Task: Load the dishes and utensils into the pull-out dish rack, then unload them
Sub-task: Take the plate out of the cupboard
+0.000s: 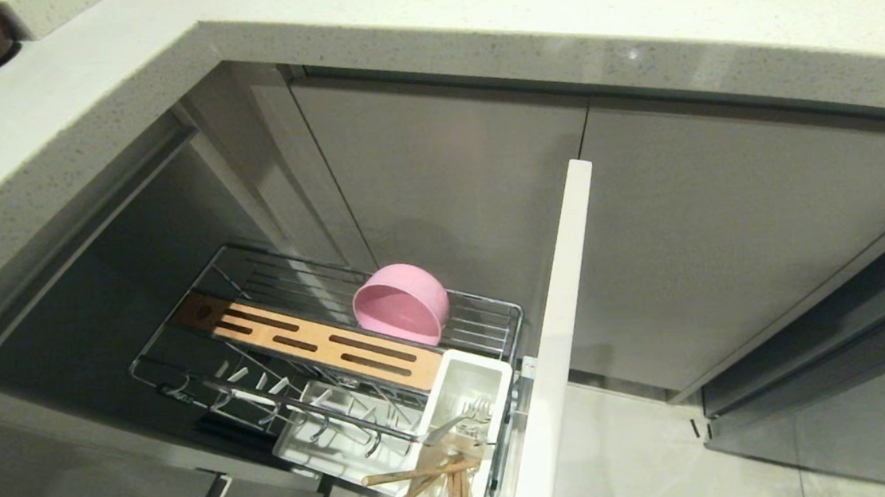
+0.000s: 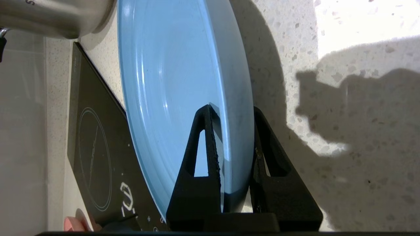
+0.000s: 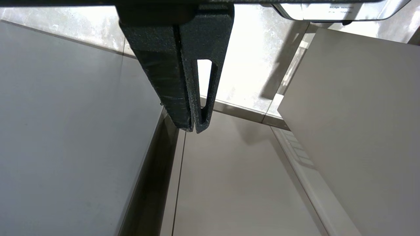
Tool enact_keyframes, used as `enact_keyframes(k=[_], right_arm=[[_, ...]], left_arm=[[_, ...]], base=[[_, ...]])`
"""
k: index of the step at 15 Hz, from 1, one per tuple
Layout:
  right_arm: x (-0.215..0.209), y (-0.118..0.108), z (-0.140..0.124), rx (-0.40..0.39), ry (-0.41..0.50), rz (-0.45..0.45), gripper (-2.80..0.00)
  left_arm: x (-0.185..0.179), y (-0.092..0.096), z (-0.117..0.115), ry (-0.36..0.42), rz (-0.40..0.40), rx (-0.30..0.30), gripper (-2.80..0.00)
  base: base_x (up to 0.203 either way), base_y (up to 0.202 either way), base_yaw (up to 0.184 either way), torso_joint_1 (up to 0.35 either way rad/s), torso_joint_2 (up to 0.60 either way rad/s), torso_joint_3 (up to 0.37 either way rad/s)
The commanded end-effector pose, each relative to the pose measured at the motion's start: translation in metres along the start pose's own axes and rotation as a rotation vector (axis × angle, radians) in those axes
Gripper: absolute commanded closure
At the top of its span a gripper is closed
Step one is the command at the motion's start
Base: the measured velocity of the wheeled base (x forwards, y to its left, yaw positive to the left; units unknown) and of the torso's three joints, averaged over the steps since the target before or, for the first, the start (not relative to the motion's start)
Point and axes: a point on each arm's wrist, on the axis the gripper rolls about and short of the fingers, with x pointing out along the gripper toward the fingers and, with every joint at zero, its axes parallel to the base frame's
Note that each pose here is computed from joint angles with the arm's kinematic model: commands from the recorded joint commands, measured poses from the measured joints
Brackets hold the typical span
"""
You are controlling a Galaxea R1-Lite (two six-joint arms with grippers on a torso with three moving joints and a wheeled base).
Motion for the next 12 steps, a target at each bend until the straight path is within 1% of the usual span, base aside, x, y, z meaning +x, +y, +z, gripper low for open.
enact_keyframes(k=[1,4,6,7,10,12], right_arm=[[0.001,0.000,-0.007,0.000,0.024,0.000,0.00],[0.001,0.000,-0.007,0.000,0.024,0.000,0.00],[0.001,0.000,-0.007,0.000,0.024,0.000,0.00],[0.001,0.000,-0.007,0.000,0.024,0.000,0.00],[0.001,0.000,-0.007,0.000,0.024,0.000,0.00],[0.002,0.000,-0.008,0.000,0.026,0.000,0.00]], left_arm=[[0.000,-0.001,0.001,-0.010,-0.012,0.000,0.00],[-0.003,0.001,0.001,-0.051,-0.051,-0.022,0.00],[-0.005,0.002,0.000,-0.058,-0.061,-0.028,0.00],[-0.006,0.002,-0.001,-0.062,-0.063,-0.032,-2.80],[-0.007,0.003,-0.002,-0.070,-0.072,-0.036,-2.80],[-0.010,0.006,-0.001,-0.110,-0.087,-0.063,-2.80]], base=[[0.000,0.000,0.000,0.000,0.00,0.000],[0.000,0.000,0.000,0.000,0.00,0.000],[0.000,0.000,0.000,0.000,0.00,0.000],[0.000,0.000,0.000,0.000,0.00,0.000],[0.000,0.000,0.000,0.000,0.00,0.000],[0.000,0.000,0.000,0.000,0.00,0.000]])
